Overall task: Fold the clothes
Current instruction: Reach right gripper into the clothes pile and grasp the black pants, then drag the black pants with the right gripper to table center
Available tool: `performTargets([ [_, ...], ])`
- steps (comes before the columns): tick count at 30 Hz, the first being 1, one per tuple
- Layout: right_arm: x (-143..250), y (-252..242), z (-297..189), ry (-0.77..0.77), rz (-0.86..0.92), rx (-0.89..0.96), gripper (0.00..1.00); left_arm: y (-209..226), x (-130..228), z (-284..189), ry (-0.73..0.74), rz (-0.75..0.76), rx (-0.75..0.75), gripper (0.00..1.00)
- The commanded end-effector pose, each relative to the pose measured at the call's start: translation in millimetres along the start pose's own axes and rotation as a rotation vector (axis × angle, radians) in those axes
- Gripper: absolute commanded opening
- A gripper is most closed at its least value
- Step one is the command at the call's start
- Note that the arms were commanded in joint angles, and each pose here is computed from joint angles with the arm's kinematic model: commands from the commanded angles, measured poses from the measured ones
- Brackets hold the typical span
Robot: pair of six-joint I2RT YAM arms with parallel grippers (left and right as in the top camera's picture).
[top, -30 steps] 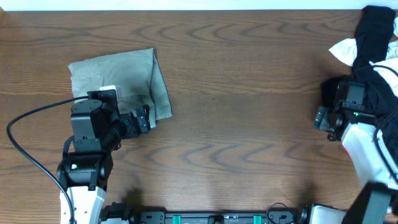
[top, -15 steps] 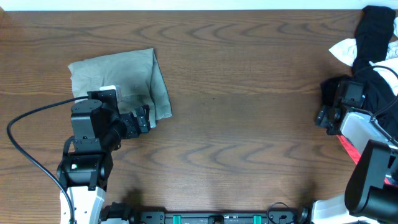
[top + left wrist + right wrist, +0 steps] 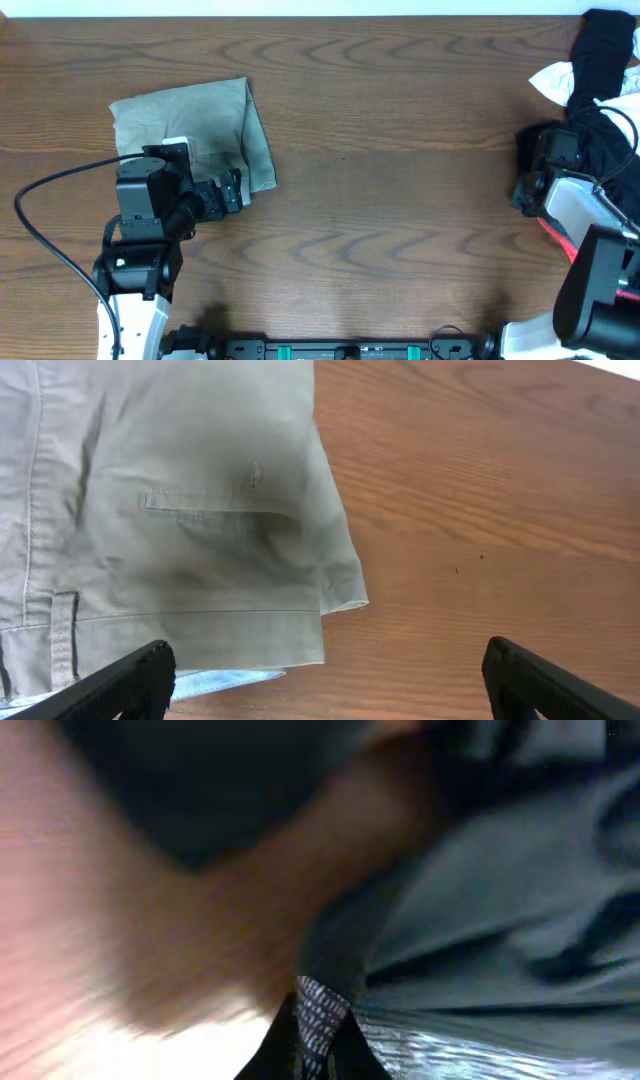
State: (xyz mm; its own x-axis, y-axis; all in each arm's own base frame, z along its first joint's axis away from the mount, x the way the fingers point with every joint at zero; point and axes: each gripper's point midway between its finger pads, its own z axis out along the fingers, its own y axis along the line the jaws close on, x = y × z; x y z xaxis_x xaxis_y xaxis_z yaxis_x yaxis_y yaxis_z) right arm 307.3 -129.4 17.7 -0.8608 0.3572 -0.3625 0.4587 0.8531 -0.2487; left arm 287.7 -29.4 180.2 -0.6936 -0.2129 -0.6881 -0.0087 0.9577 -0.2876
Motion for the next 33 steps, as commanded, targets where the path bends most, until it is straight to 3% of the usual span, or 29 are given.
performTargets([
  [1, -54.1, 50.6, -69.7, -0.201, -0.102, -0.252, 0.01, -6.4, -10.3, -4.1, -0.024, 0.0, 0.021, 0.98],
  [6, -81.9, 120.4, -169.8, -0.414, -0.226, -0.56, 0.01, -6.5, -10.9, -4.1, -0.027, 0.001, 0.021, 0.98],
  [12, -71.9, 197.4, -231.6, -0.538, -0.331, -0.763, 0.05, -6.6, -11.2, -4.1, -0.028, 0.001, 0.022, 0.98],
  [22, -8.6, 307.1, -232.0, -0.504, -0.554, -0.898, 0.07, -6.6, -11.3, -4.1, -0.028, 0.001, 0.022, 0.98],
  [33, -18.1, 342.7, -245.4, -0.633, -0.545, -0.97, 0.02, -6.6, -11.3, -4.1, -0.028, 0.001, 0.022, 0.98],
])
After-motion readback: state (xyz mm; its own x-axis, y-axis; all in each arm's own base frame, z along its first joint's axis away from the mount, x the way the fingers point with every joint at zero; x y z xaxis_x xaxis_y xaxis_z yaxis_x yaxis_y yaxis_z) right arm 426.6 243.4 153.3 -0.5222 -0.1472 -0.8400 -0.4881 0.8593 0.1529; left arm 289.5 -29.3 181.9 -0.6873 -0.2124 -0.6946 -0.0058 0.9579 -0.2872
